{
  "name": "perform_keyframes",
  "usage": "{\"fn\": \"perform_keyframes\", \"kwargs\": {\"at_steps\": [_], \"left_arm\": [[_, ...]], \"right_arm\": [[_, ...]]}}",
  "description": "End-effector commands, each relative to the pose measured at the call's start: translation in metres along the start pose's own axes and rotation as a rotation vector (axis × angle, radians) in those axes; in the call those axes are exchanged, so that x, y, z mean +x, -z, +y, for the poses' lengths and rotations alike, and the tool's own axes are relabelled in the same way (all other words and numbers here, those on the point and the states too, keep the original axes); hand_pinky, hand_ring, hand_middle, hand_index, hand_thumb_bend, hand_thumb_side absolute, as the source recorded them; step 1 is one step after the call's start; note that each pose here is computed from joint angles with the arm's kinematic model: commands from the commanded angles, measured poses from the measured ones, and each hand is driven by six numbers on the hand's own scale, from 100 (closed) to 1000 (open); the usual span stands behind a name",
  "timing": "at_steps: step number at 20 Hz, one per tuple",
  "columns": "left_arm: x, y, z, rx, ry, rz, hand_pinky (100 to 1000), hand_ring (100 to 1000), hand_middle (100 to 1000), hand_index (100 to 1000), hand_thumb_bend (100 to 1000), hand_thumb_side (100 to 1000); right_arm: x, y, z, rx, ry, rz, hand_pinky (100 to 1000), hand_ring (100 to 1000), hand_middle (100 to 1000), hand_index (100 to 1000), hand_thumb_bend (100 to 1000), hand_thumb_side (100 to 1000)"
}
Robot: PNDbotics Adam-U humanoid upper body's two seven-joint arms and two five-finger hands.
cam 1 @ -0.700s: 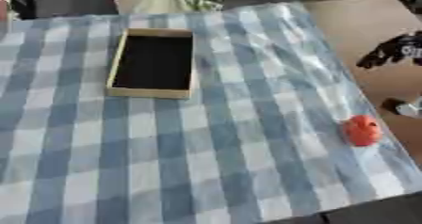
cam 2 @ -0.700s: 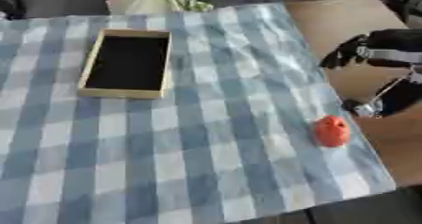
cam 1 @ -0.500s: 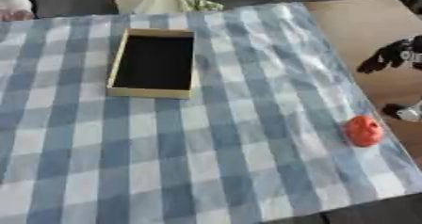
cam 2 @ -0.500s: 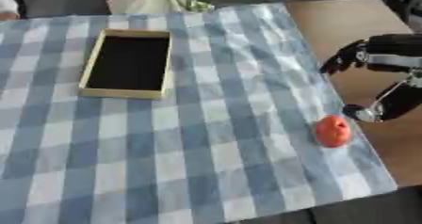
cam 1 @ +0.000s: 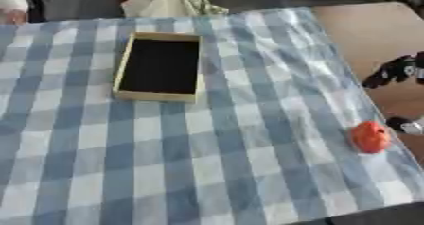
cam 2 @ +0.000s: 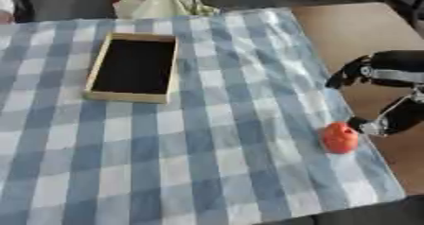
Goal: Pick up objects on the table and place them in the box.
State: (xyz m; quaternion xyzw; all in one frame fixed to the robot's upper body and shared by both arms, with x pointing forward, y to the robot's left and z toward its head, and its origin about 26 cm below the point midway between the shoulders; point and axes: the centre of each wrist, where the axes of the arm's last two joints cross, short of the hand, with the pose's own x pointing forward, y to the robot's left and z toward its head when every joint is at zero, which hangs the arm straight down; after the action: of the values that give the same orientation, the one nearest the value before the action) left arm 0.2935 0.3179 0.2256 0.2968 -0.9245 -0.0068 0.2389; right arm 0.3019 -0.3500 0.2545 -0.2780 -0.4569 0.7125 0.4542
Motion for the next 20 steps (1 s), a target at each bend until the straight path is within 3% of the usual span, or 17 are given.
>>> {"fn": "perform_keyframes", "kwargs": {"at_steps": [1, 20], "left_arm": [[0.005, 0.008, 0.005, -0.002, 0.014, -0.038, 786, 788, 737, 825, 564, 701], [0.005, 0.007, 0.004, -0.008, 0.009, -0.033, 784, 787, 736, 826, 562, 701]], "right_arm": [[-0.003, -0.004, -0.004, -0.002, -0.010, 0.015, 815, 839, 792, 901, 260, 178], [-0.016, 0.009, 0.016, 0.024, -0.039, 0.083, 821, 842, 782, 898, 345, 190]]}}
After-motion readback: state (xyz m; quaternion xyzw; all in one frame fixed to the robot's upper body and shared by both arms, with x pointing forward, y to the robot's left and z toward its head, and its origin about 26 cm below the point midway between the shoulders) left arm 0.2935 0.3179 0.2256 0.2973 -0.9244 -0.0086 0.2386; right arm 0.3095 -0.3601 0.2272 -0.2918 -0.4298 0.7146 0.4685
